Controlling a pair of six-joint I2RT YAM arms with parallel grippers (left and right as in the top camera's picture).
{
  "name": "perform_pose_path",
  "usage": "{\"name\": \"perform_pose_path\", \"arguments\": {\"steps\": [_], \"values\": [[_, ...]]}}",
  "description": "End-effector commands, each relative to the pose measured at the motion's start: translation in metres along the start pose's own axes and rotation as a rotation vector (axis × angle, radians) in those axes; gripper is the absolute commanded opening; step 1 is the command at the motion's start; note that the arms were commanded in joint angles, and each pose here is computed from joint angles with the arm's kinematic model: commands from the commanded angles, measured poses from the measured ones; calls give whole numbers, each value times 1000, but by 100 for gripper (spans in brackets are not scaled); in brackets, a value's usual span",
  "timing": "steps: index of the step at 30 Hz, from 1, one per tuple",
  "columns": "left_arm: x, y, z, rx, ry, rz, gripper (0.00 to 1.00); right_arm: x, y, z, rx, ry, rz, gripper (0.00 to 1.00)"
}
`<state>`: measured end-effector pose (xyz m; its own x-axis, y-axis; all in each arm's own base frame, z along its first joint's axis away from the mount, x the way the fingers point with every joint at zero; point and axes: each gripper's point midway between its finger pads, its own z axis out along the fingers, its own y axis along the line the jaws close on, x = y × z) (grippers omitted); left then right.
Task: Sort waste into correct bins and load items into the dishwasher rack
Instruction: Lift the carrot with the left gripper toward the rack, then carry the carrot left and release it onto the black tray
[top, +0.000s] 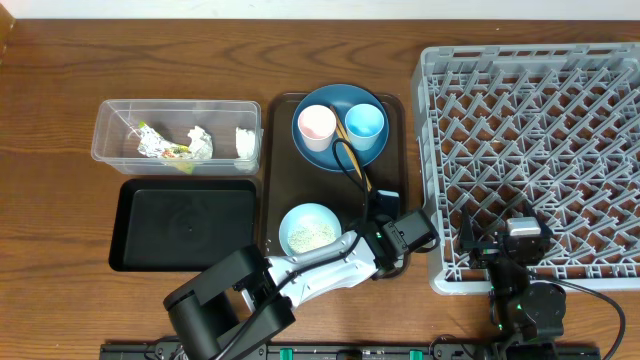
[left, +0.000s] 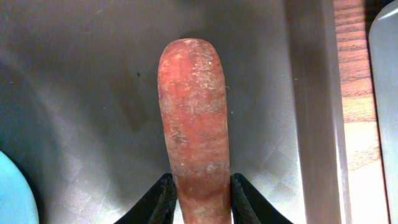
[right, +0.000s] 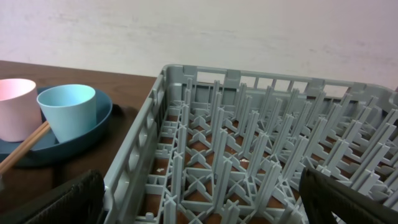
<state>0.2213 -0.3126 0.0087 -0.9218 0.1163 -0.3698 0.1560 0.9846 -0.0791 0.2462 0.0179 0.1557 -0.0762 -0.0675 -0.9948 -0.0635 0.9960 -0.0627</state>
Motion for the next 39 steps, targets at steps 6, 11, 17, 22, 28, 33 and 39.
{"name": "perform_pose_path", "arguments": {"steps": [6,11,17,22,28,33,39], "values": [[2,7,6,-28,-11,-2,31,2,6,0,-21,6,-11,99],[2,7,6,-25,-13,-3,24,2,6,0,-21,6,-11,99],[-3,3,-4,-4,-26,-9,22,2,6,0,-21,6,-11,99],[-14,0,-27,38,-57,-23,22,2,6,0,-21,6,-12,99],[-19,-17,-67,182,-48,-42,22,2,6,0,-21,6,-11,99],[-27,-16,-101,242,-84,-56,22,2,6,0,-21,6,-12,99],[-51,9,-141,277,-157,-129,22,2,6,0,-21,6,-11,99]]}}
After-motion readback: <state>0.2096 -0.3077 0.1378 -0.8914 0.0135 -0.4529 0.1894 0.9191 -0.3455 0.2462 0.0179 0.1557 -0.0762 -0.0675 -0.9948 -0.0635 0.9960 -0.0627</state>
